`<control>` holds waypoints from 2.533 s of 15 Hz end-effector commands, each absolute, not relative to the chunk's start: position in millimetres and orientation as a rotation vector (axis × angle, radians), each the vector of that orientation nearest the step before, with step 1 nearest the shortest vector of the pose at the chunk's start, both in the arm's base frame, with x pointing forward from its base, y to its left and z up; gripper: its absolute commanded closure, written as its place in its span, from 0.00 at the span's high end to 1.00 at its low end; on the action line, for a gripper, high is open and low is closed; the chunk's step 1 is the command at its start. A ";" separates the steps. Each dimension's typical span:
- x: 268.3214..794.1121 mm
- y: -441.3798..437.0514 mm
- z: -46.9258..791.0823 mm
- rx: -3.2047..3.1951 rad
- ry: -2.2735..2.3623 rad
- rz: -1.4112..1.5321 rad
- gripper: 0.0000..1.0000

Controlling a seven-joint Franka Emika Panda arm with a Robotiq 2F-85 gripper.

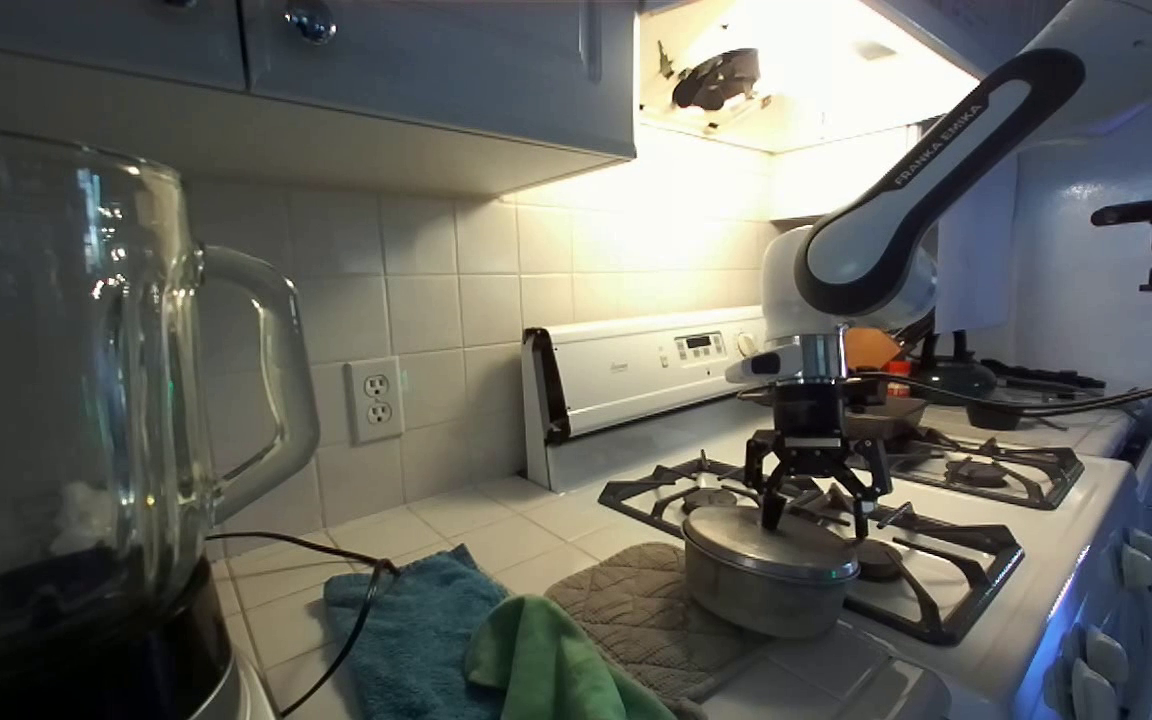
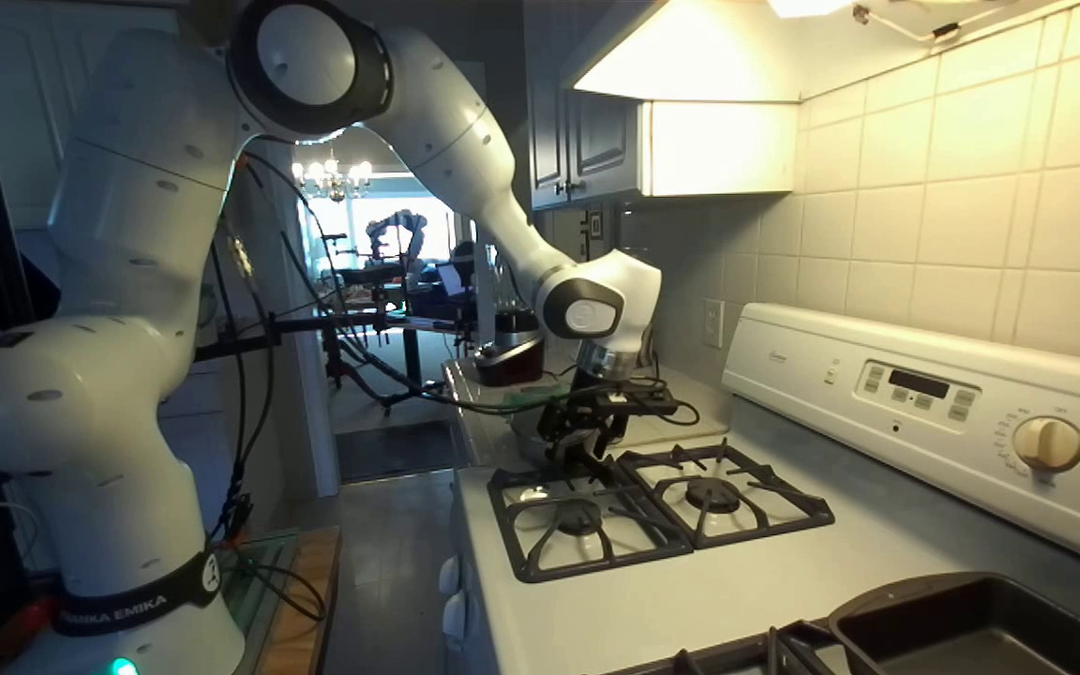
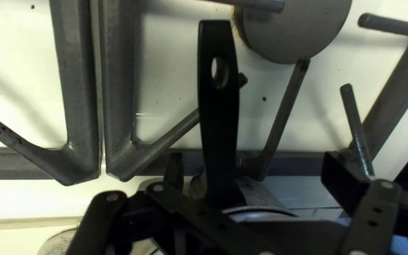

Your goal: Pick up the pot from the stove and put it on the counter

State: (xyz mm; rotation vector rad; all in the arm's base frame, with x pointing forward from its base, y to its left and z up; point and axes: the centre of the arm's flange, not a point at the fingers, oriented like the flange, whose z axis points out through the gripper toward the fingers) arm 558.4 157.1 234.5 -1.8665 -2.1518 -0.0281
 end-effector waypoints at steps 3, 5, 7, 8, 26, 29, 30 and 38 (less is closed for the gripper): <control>562.7 163.1 229.1 -1.903 -2.096 -0.031 0.98; 564.2 165.2 229.2 -1.908 -2.092 -0.029 0.73; 565.6 168.0 230.0 -1.916 -2.085 -0.024 0.61; 566.3 169.2 230.3 -1.920 -2.080 -0.021 0.54; 588.1 185.4 241.2 -2.025 -1.956 0.049 0.06; 589.2 191.7 249.7 -2.021 -1.976 0.032 0.06; 590.0 193.9 252.5 -2.015 -1.978 0.026 0.06; 597.5 195.7 264.8 -1.950 -1.928 0.026 0.06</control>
